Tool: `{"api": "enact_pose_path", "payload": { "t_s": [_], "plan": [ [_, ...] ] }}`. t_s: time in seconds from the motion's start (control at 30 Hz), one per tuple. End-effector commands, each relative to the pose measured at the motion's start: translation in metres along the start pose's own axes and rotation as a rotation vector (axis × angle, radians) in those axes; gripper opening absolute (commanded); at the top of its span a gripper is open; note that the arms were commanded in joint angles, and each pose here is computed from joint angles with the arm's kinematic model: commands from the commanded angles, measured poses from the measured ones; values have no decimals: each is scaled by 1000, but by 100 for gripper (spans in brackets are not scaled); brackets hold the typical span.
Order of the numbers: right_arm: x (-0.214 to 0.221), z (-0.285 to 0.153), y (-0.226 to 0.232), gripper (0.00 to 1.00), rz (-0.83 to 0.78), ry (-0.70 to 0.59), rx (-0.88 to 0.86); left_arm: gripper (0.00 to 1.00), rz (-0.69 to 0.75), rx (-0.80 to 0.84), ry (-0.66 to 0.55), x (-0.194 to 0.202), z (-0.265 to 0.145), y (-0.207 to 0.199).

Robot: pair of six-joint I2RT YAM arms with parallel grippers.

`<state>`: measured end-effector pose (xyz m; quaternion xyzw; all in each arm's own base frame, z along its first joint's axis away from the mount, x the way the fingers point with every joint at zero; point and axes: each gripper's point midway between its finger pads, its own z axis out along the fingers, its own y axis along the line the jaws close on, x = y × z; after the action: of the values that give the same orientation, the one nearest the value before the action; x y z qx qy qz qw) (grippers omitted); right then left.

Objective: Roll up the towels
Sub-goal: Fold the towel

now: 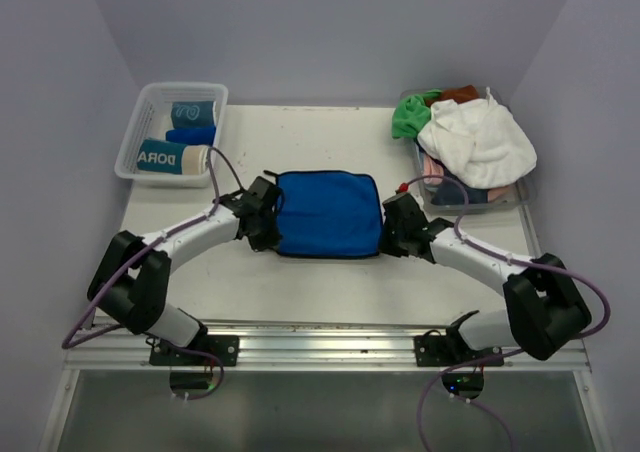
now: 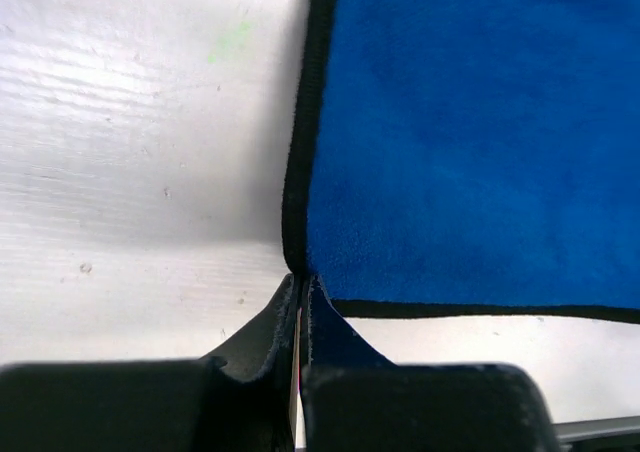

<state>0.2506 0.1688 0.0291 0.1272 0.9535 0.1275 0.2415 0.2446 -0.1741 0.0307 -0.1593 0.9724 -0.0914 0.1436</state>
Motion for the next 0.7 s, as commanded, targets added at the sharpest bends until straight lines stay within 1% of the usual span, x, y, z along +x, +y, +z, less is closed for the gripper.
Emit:
{"api": "enact_pose_path", "payload": {
  "t_s": [0.0, 0.13, 0.17, 0.23, 0.27, 0.33, 0.37, 0.5, 0.67],
  "plan": [
    [-49, -36, 30, 0, -12, -155, -77, 0, 26, 74, -177, -44, -50, -25],
    [-88, -75, 57, 0, -46, -267, -155, 0, 35, 99, -278, -73, -90, -39],
    [-105, -92, 69, 0, -55, -318, -189, 0, 38, 108, -303, -82, -104, -45],
    [-120, -110, 78, 0, -64, -367, -210, 0, 36, 113, -355, -94, -122, -48],
    [-136, -129, 87, 0, -70, -416, -241, 0, 39, 134, -388, -103, -137, -54],
    [-146, -147, 94, 0, -83, -449, -264, 0, 28, 160, -454, -116, -161, -58],
    [-154, -162, 104, 0, -106, -477, -303, 0, 19, 180, -488, -123, -178, -62],
    [-161, -199, 122, 0, -191, -491, -389, 0, 4, 278, -599, -132, -230, -66],
    [-159, -242, 119, 0, -227, -549, -450, 0, 1, 367, -679, -127, -273, -59]
  ]
}}
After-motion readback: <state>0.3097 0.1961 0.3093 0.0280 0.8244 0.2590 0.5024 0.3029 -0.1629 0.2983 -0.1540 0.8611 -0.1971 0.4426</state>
